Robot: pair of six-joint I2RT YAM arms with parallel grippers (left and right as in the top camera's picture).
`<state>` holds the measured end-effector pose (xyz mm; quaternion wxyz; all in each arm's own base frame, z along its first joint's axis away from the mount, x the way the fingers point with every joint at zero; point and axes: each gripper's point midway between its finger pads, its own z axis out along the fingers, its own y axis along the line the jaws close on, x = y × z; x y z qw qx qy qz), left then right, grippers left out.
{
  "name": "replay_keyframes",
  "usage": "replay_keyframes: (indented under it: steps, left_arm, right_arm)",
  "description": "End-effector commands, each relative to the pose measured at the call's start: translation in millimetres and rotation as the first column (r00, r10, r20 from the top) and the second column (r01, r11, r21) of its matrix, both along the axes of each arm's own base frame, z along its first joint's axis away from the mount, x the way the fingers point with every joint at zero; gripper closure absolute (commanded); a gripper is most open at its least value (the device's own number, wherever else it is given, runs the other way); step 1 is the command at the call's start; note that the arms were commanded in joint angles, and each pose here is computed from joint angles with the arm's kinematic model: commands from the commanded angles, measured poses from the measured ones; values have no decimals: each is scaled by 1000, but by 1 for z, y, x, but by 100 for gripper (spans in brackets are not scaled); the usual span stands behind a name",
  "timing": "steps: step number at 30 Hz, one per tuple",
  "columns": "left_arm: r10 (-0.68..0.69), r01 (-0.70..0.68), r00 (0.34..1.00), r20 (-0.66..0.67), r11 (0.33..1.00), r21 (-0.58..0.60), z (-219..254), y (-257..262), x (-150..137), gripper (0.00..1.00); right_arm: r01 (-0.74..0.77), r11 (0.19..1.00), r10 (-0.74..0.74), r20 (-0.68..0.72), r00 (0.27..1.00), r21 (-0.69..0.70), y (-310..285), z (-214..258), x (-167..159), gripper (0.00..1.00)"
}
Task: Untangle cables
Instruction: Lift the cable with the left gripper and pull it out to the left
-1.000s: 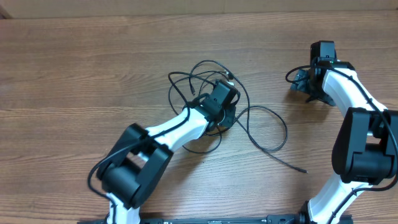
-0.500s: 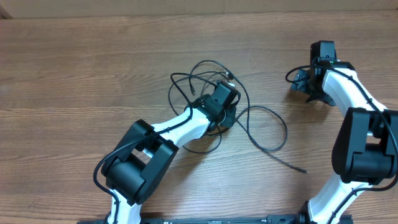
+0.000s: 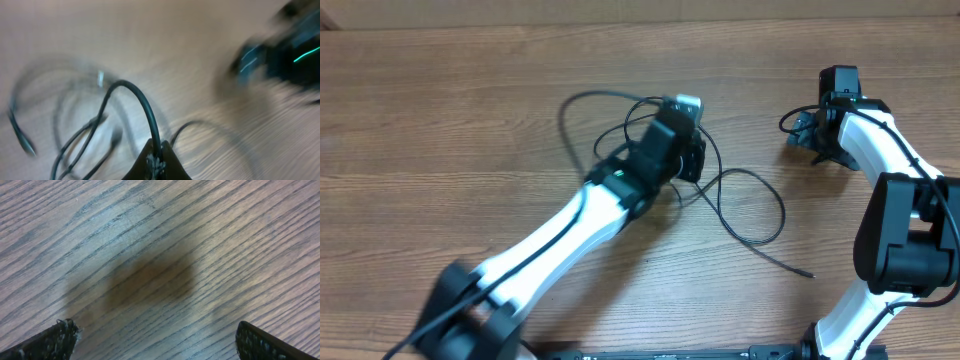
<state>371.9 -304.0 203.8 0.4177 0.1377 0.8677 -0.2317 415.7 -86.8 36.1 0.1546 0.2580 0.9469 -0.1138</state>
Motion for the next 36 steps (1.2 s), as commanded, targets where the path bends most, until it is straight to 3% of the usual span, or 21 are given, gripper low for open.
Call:
replay_keyframes:
  steps: [1, 5, 10, 20, 23, 33, 36]
  left_arm:
    - [-21, 37, 978, 208, 996, -77, 85, 7, -9, 96]
    - [-9, 83, 903, 429, 984, -155, 168, 21, -26, 96]
    - [42, 122, 801, 597, 965, -232, 241, 44, -52, 96]
    - [173, 194, 640, 749, 907, -375, 334, 89, -107, 96]
    - [187, 191, 589, 786, 913, -361, 347, 101, -118, 96]
    - [388, -71, 496, 777, 910, -409, 363, 167, -126, 96]
    - [484, -255, 477, 733, 875, -412, 351, 198, -118, 96]
  right_arm:
    - [-4, 1000, 4, 23, 1000, -9, 0, 9, 2, 0]
    - [-4, 1000, 4, 23, 1000, -9, 0, 9, 2, 0]
    - [-4, 1000, 4, 23, 1000, -9, 0, 9, 2, 0]
    - [-4, 1000, 4, 23, 1000, -9, 0, 9, 2, 0]
    - [-4, 1000, 4, 23, 1000, -9, 0, 9, 2, 0]
    - [-4, 1000, 4, 23, 1000, -9, 0, 9, 2, 0]
    - [-4, 1000, 4, 23, 1000, -9, 0, 9, 2, 0]
